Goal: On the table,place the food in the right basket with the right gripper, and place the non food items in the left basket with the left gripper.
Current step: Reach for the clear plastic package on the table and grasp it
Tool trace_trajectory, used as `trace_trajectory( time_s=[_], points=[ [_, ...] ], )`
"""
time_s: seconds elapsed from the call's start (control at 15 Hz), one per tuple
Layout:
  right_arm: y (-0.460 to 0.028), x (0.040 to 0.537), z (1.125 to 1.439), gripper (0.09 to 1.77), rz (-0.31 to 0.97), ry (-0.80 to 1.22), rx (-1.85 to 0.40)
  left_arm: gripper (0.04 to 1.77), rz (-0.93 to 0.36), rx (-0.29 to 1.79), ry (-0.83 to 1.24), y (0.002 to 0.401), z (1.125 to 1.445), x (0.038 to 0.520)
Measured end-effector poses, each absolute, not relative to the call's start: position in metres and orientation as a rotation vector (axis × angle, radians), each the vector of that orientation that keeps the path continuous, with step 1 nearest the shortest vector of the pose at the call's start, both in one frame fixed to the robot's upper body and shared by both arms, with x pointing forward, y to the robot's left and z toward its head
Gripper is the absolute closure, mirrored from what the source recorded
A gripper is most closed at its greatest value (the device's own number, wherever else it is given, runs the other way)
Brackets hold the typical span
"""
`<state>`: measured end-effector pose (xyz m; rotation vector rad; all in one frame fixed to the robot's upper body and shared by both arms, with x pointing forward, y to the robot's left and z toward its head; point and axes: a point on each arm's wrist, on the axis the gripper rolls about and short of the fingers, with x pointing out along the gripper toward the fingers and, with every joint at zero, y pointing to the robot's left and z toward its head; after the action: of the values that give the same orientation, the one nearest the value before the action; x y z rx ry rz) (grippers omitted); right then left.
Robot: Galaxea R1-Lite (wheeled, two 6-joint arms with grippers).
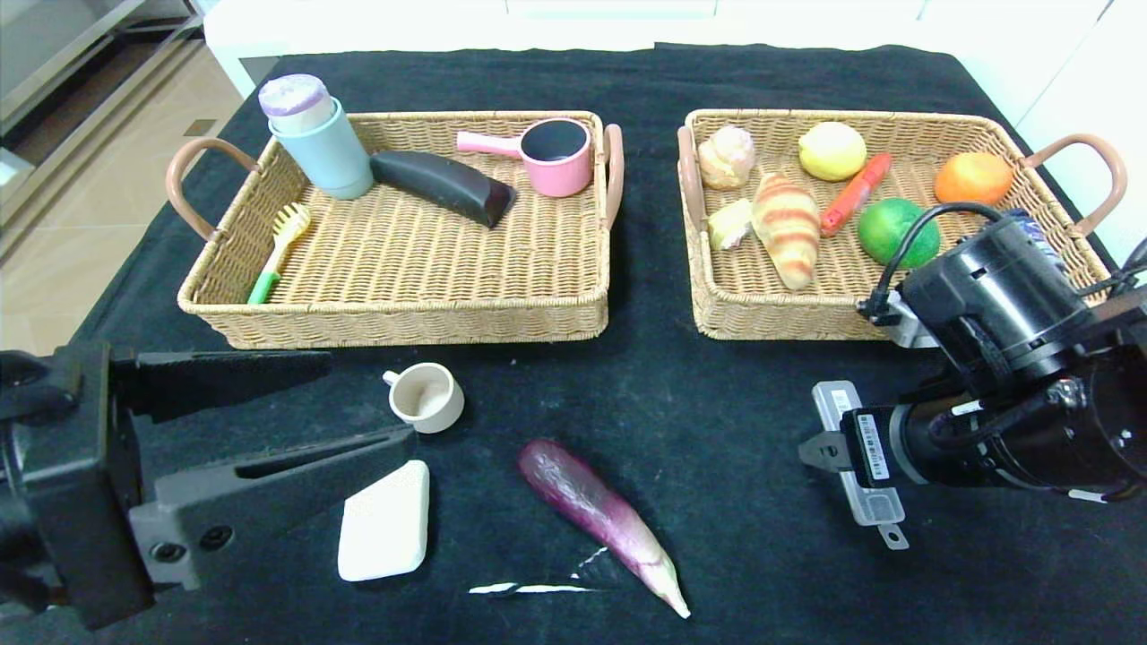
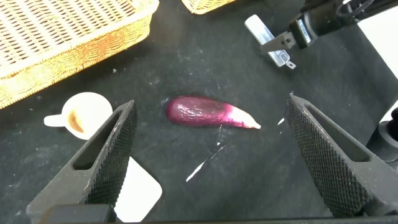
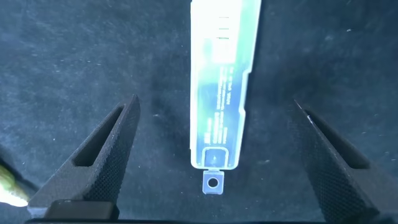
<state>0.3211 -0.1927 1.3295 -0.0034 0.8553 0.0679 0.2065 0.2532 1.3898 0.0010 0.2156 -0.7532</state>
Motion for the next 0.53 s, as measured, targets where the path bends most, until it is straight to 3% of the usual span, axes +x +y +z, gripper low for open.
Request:
trace_trajectory(
  time_s=[0.53],
  points=[
    [-0.1893,0.3251,1.3214,0.16,0.066,0.871,-0.013,0.09,-0.754,0.003,0.219,0.2528,1.3886,0.2067]
  ],
)
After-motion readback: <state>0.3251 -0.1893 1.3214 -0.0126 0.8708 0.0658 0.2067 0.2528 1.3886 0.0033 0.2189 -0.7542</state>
